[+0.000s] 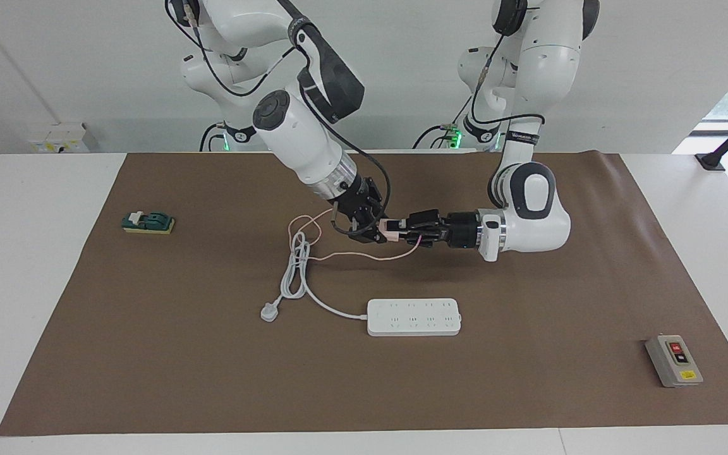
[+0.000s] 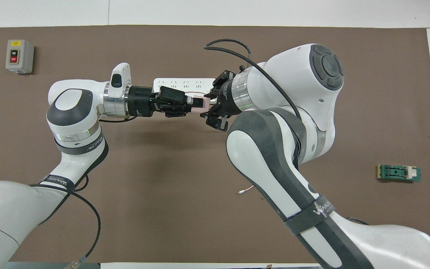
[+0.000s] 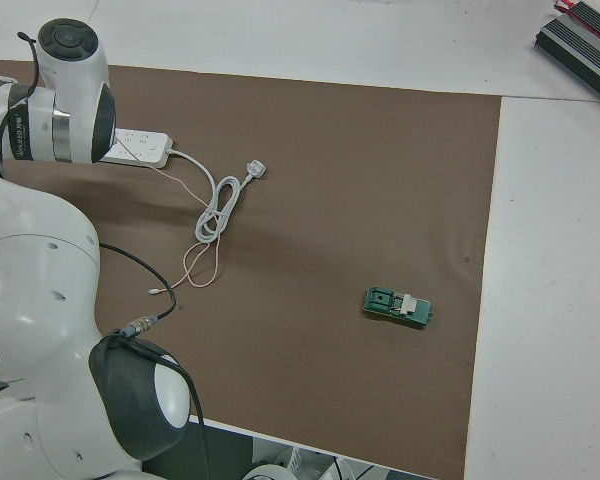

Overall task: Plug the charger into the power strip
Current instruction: 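Pass the charger from the right gripper to the left gripper, then move the charger to the strip while the right gripper withdraws, then align and push the charger into the strip's end socket with the left gripper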

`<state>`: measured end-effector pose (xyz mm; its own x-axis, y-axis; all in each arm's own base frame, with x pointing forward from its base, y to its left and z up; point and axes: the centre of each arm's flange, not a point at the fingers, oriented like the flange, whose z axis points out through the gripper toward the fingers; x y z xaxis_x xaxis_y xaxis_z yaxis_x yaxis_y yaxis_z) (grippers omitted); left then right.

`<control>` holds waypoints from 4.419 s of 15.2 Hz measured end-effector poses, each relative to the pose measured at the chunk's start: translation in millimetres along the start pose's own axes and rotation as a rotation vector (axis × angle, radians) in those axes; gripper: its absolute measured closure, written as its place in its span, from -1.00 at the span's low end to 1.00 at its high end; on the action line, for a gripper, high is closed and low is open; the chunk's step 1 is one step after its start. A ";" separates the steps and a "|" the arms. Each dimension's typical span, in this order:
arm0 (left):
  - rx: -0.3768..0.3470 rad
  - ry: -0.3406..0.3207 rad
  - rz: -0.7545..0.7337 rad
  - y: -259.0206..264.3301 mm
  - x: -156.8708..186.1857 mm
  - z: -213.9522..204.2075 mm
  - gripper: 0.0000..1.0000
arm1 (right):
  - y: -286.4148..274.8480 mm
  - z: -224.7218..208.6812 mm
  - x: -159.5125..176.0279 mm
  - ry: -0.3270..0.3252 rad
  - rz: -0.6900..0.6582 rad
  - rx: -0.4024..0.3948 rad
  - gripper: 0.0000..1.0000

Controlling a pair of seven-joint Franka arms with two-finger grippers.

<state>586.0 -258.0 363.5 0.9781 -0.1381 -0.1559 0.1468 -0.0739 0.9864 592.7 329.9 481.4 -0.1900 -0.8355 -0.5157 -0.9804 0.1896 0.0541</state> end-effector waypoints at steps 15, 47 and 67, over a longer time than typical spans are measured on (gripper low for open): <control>0.562 -0.160 0.190 40.6 11.0 -6.0 0.33 | -21.3 -26.2 20.5 0.012 -0.025 0.044 -1.00; 1.348 -0.668 1.179 26.3 95.6 -19.2 0.33 | 2.8 -322.8 234.4 0.352 -1.220 -0.267 -1.00; 1.287 -0.844 1.158 6.6 80.4 5.3 0.33 | 9.3 -309.2 230.8 0.449 -1.693 -0.451 -1.00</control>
<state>664.9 -274.8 357.3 0.1326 -0.9881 0.0776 -0.9905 -0.1291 0.0479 523.5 -20.6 627.2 0.9995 -0.0304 -0.0120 -0.0303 -0.9994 0.0144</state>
